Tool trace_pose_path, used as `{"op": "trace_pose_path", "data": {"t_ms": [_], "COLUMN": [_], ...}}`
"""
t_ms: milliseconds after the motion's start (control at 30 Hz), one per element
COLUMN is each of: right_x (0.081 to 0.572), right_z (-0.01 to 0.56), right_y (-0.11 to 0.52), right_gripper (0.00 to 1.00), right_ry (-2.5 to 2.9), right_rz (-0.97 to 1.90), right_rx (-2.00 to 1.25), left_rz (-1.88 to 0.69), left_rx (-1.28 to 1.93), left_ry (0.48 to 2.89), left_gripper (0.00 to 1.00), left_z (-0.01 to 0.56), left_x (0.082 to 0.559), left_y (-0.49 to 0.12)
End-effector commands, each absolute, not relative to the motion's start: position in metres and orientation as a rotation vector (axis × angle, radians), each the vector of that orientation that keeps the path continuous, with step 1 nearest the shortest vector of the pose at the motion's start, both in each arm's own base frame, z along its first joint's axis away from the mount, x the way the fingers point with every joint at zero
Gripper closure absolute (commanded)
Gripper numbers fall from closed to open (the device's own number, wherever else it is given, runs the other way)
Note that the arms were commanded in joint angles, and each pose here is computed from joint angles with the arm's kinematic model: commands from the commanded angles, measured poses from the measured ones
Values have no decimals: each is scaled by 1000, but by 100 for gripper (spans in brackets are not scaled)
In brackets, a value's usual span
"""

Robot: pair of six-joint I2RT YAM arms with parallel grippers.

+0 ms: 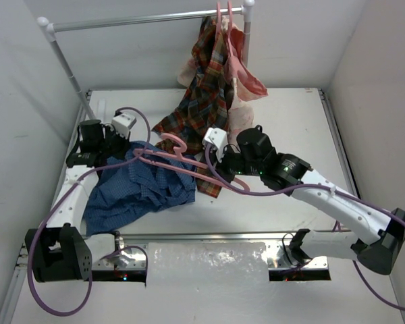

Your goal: Place the shirt on the hanger

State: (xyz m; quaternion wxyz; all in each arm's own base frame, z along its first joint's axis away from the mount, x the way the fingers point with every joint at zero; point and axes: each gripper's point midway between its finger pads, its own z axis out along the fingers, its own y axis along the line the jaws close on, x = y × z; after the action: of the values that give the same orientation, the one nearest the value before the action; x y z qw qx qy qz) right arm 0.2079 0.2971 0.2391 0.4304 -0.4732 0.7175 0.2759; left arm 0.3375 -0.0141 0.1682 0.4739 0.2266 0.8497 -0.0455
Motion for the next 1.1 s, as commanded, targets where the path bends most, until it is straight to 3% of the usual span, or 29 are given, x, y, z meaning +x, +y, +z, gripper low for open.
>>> {"op": "trace_pose_path", "data": {"t_ms": [0, 133, 367, 767, 1067], "right_x": [218, 226, 250, 220, 224], "right_z": [266, 262, 285, 265, 265], "right_y": [313, 315, 306, 350, 381], "right_gripper": [100, 100, 100, 100, 100], "right_ry": [1671, 1679, 1615, 1532, 1467], "right_rz": [665, 613, 466, 732, 836], "right_rx": [-1173, -1155, -1076, -1290, -1321], "left_rz": [-156, -257, -176, -416, -493], "left_rx": [607, 663, 677, 807, 940], "left_ry": [2032, 1990, 2002, 1772, 1758], "left_gripper": [100, 100, 100, 100, 100], "left_z": [183, 201, 204, 281, 263], "left_x": [338, 326, 311, 298, 277], "left_y": [-25, -45, -37, -88, -133]}}
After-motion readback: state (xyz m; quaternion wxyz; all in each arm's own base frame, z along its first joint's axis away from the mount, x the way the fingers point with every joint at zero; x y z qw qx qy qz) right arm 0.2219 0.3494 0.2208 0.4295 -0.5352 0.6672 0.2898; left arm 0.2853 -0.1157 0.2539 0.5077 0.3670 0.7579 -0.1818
